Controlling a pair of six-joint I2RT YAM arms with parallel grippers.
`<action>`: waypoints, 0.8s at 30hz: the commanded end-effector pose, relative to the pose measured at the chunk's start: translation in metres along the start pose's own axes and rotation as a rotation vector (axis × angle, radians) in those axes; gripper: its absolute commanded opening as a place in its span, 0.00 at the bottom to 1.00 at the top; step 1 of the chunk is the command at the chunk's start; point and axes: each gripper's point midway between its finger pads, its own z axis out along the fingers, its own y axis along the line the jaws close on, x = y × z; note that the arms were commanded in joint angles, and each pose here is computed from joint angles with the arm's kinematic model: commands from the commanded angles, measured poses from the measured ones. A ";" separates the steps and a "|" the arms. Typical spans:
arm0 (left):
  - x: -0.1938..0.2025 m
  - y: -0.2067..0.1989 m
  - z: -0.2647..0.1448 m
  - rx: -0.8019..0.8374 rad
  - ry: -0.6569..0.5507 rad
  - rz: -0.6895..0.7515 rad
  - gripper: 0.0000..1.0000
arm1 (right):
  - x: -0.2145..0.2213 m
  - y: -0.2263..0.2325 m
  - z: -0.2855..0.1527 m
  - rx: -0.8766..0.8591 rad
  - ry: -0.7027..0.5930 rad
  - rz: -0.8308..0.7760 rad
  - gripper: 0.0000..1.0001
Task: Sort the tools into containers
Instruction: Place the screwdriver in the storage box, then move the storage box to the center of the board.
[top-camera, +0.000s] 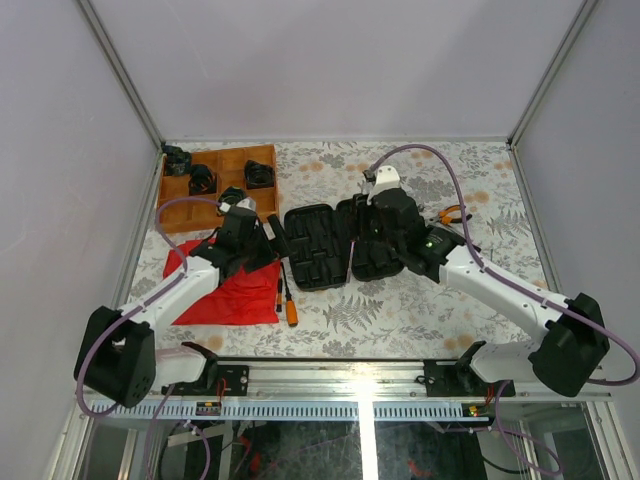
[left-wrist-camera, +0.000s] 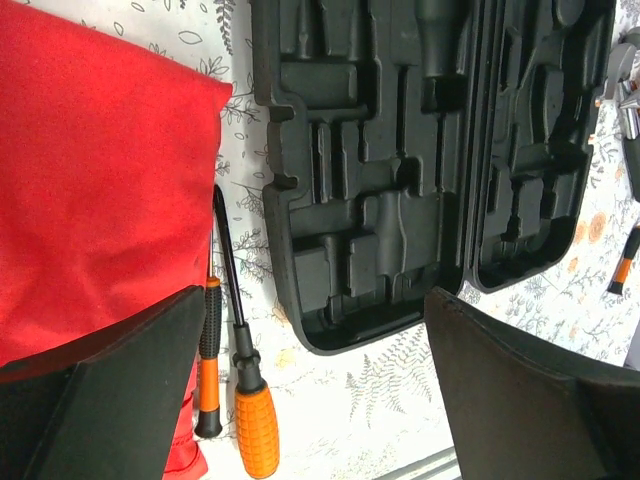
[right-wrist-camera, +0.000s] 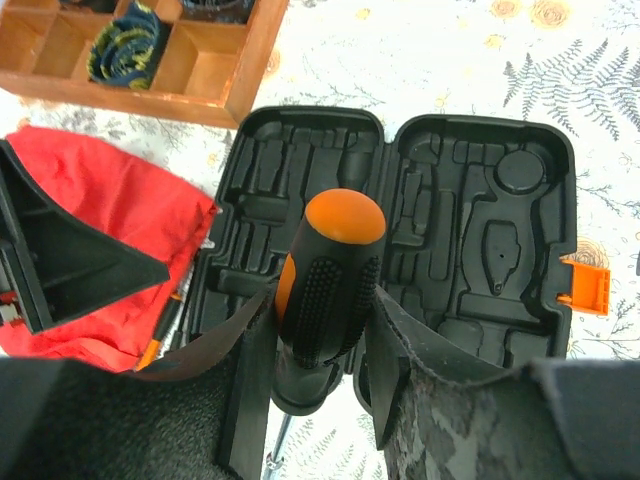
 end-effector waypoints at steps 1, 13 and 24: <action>-0.029 -0.013 0.005 0.012 -0.090 -0.007 0.89 | -0.017 0.009 0.005 -0.048 -0.041 -0.055 0.00; -0.054 -0.010 0.032 -0.021 -0.172 0.029 0.68 | -0.020 0.030 0.013 -0.182 -0.036 -0.080 0.00; -0.065 -0.002 0.081 -0.012 -0.153 0.070 0.43 | -0.019 0.037 0.008 -0.252 0.016 -0.103 0.00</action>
